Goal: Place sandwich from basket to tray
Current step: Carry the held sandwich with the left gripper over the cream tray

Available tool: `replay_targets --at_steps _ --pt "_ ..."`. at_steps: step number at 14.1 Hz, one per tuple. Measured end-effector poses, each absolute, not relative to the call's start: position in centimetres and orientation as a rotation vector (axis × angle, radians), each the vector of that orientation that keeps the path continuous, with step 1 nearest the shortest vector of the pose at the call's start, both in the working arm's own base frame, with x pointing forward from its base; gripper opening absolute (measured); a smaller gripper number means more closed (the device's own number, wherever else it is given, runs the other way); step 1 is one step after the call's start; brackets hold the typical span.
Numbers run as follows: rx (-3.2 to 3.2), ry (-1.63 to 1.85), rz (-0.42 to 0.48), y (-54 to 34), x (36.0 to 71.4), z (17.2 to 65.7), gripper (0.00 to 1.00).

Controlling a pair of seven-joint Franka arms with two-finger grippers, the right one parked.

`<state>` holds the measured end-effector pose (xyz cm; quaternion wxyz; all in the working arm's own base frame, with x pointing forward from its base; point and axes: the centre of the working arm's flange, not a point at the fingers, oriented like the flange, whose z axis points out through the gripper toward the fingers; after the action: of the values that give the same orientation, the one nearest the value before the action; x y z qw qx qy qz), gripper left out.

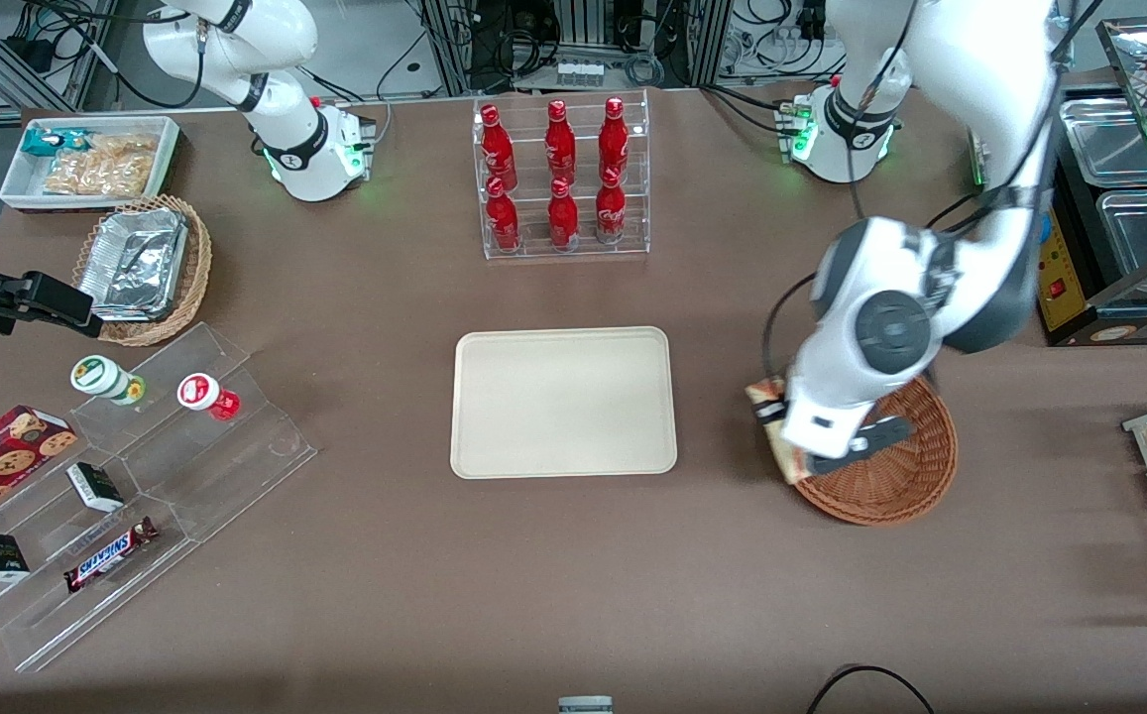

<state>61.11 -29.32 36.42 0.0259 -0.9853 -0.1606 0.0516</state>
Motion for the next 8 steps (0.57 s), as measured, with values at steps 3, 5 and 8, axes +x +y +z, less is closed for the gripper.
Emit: replay_targets --at_steps 3,5,8 --pt "-3.057 -0.382 0.152 -38.7 59.7 32.3 0.15" --pt "-3.094 -0.3 0.108 -43.3 58.6 29.9 0.15" --pt "-3.161 -0.178 0.061 -49.5 55.3 27.3 0.15"
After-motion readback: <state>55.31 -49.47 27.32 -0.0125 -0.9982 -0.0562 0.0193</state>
